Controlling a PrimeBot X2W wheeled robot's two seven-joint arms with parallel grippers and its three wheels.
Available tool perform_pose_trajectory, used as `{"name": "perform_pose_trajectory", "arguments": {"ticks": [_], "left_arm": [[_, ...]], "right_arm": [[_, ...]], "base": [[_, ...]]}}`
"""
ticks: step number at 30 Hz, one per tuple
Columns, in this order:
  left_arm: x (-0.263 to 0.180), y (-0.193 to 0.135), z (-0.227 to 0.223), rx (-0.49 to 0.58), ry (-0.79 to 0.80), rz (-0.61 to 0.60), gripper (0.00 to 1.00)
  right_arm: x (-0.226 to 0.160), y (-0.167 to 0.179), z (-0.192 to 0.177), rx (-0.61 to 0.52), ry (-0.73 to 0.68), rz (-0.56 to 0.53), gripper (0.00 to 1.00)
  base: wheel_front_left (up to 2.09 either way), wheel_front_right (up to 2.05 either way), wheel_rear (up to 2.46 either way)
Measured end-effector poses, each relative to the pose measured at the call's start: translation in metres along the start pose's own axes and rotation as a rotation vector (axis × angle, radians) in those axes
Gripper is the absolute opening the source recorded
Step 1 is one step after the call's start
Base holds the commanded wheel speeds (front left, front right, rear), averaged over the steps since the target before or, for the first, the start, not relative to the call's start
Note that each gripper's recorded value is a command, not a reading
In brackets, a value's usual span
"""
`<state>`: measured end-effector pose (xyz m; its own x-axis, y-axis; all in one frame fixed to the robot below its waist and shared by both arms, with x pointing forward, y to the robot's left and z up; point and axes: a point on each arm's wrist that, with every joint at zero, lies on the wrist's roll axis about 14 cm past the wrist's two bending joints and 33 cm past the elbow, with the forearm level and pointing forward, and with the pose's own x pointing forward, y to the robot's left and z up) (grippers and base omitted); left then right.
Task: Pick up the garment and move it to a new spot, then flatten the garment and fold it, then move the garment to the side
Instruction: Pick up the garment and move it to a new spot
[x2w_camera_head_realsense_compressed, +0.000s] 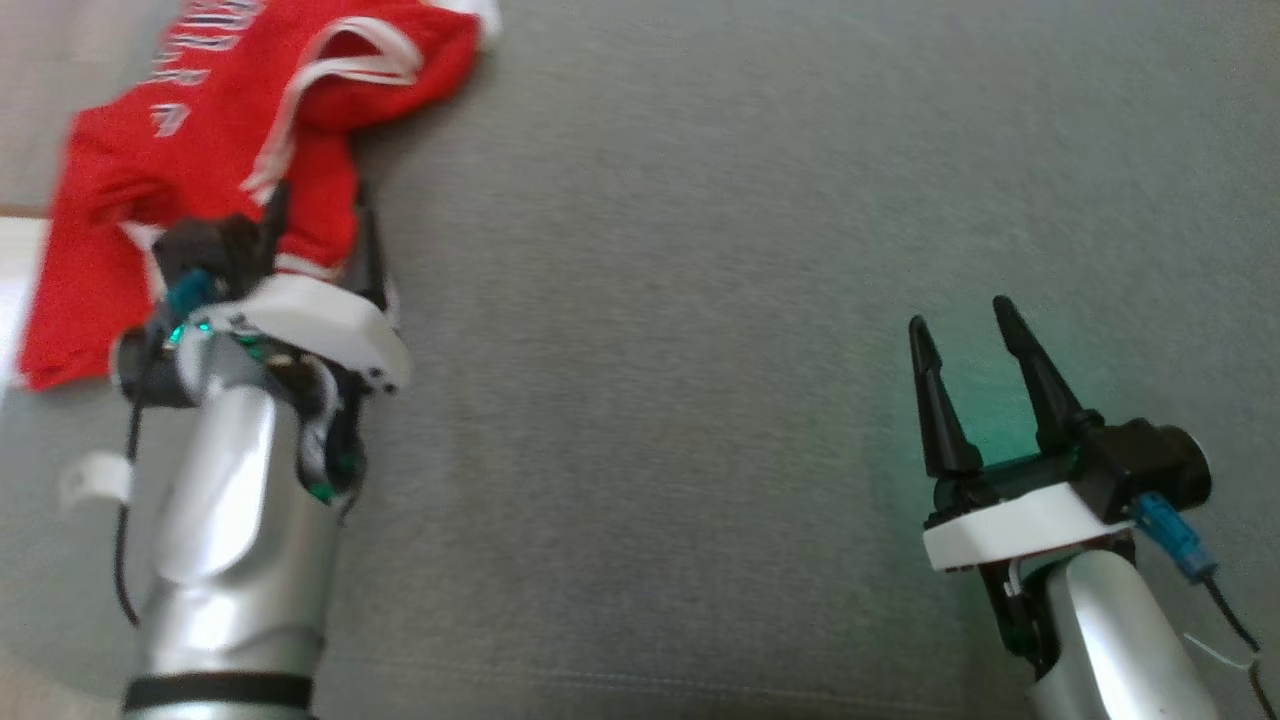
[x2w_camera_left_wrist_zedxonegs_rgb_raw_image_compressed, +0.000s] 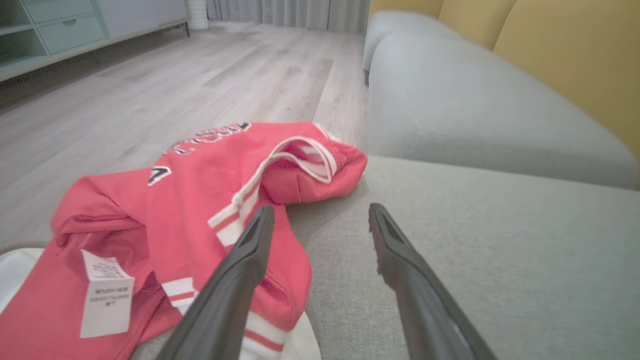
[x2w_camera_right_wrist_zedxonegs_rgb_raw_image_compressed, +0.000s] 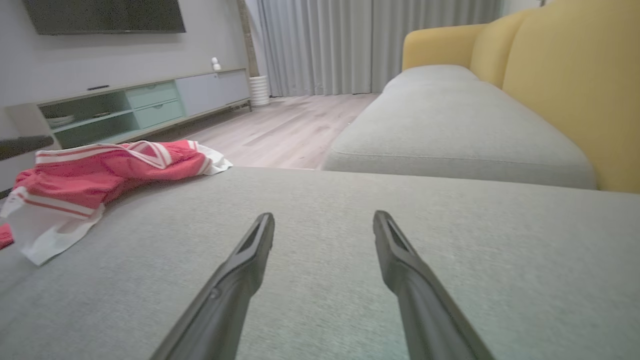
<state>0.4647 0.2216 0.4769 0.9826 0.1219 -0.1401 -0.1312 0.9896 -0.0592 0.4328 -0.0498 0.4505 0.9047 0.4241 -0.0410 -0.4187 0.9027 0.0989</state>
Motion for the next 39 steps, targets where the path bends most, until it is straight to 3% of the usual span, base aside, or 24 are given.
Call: {"name": "perform_pose_trajectory", "arguments": {"ticks": [4,10,23,33,35,36,39], "left_arm": [[0.022,0.014,-0.029,0.061,0.121,0.069,1.00],[0.040,0.016,-0.032,0.068,0.118,0.102,1.00],[0.032,0.047,-0.006,0.109,0.072,0.170,1.00],[0.023,0.044,-0.051,0.128,0.246,0.149,1.00],[0.023,0.043,-0.054,0.121,0.258,0.146,0.21],[0.023,0.042,-0.055,0.117,0.262,0.144,0.00],[0.023,0.038,-0.055,0.113,0.266,0.127,0.00]], "right_arm": [[-0.011,-0.023,-0.009,0.016,0.024,-0.070,1.00],[-0.025,-0.045,-0.012,0.016,0.038,-0.143,1.00],[-0.022,-0.038,-0.002,0.012,0.012,-0.124,1.00],[-0.023,-0.037,-0.007,0.017,0.026,-0.122,1.00],[-0.025,-0.039,-0.007,0.016,0.027,-0.129,1.00],[-0.025,-0.040,-0.007,0.017,0.026,-0.132,1.00],[-0.029,-0.042,-0.001,0.014,0.014,-0.143,1.00]], "base": [[0.00,0.00,0.00],[0.00,0.00,0.00],[0.00,0.00,0.00],[0.00,0.00,0.00],[0.00,0.00,0.00],[0.00,0.00,0.00],[0.00,0.00,0.00]]}}
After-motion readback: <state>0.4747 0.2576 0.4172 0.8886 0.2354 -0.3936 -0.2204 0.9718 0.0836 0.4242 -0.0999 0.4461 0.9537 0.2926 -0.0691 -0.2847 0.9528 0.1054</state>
